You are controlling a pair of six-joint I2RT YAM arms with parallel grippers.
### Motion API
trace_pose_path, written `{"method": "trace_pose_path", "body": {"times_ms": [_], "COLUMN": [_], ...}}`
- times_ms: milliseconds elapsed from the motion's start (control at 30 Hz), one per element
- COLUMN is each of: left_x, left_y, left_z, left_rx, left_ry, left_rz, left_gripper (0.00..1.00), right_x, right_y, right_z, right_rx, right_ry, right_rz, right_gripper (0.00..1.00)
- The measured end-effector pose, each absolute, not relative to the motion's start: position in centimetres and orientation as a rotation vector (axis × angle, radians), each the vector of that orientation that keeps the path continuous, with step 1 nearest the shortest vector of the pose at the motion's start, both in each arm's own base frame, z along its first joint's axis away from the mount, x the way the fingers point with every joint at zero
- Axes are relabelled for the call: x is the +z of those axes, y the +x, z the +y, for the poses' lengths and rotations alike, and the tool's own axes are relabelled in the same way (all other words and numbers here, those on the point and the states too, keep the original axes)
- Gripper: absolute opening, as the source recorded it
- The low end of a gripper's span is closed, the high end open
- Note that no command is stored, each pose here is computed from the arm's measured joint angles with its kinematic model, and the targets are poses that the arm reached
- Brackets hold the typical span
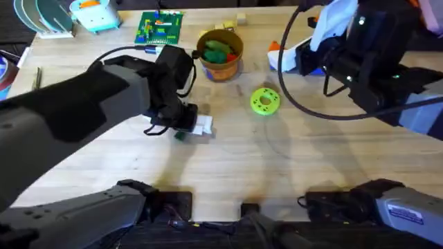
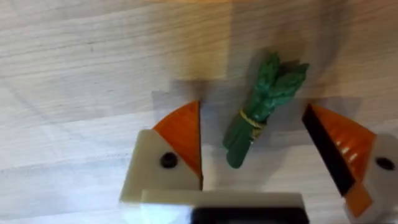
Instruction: Pick up the gripper from the table and insert it into the empty holder that is missing its gripper. Then pick up a screw, insert it into the mounting hole, and use the screwdriver to tighten it. Finally, clean up the table by picking up the vegetable and placing it into the bucket.
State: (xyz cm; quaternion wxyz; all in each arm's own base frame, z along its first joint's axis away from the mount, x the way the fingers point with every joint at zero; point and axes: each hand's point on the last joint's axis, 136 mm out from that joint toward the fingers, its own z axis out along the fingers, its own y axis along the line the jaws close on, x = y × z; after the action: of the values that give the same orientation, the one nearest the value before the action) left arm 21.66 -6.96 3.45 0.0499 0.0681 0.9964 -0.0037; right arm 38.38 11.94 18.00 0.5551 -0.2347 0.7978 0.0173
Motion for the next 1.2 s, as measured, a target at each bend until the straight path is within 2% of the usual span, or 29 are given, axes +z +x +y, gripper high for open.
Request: {"method": "trace_pose_path", "body": {"times_ms": [133,167,200,300,400,433,667,800,967,1067,1200], "left_x": [3.3,3.3,3.3,3.3,3.3,3.6,4.6,6.4,11.4,15.4,20.3], "left_y": [21.7,21.8,21.8,21.8,22.0,22.8,23.7,24.4,29.0,32.9,37.5], "left_z": [-6.9,-6.9,-6.9,-6.8,-6.9,-7.1,-7.4,-7.7,-9.2,-10.4,-12.2], "left_rx": [0.002,0.003,0.005,0.007,0.003,-0.002,-0.013,-0.016,-0.076,-0.135,-0.297], "left_ry": [0.198,0.196,0.192,0.189,0.187,0.185,0.180,0.179,0.165,0.127,-0.057], "left_rz": [3.050,3.048,3.048,3.049,3.038,3.012,2.987,2.981,2.814,2.637,2.392], "left_gripper": [0.993,0.978,0.918,0.665,0.339,0.023,0.018,0.018,0.018,0.018,0.018], "right_x": [18.0,18.0,18.0,18.0,18.0,17.9,16.7,16.7,16.7,16.7,16.7], "right_y": [38.4,38.4,38.4,38.4,38.4,38.3,37.8,37.8,37.8,37.8,37.8], "right_z": [11.9,11.9,11.9,11.9,11.9,11.9,11.8,11.8,11.8,11.8,11.8], "right_rx": [0.041,0.041,0.041,0.041,0.041,0.041,0.041,0.041,0.043,0.044,0.044], "right_ry": [-0.554,-0.554,-0.554,-0.554,-0.554,-0.556,-0.570,-0.570,-0.571,-0.571,-0.571], "right_rz": [1.884,1.884,1.884,1.884,1.884,1.889,1.939,1.939,1.939,1.939,1.939], "right_gripper": [0.992,0.992,0.992,0.994,0.993,0.993,0.994,0.993,0.993,0.993,0.993]}}
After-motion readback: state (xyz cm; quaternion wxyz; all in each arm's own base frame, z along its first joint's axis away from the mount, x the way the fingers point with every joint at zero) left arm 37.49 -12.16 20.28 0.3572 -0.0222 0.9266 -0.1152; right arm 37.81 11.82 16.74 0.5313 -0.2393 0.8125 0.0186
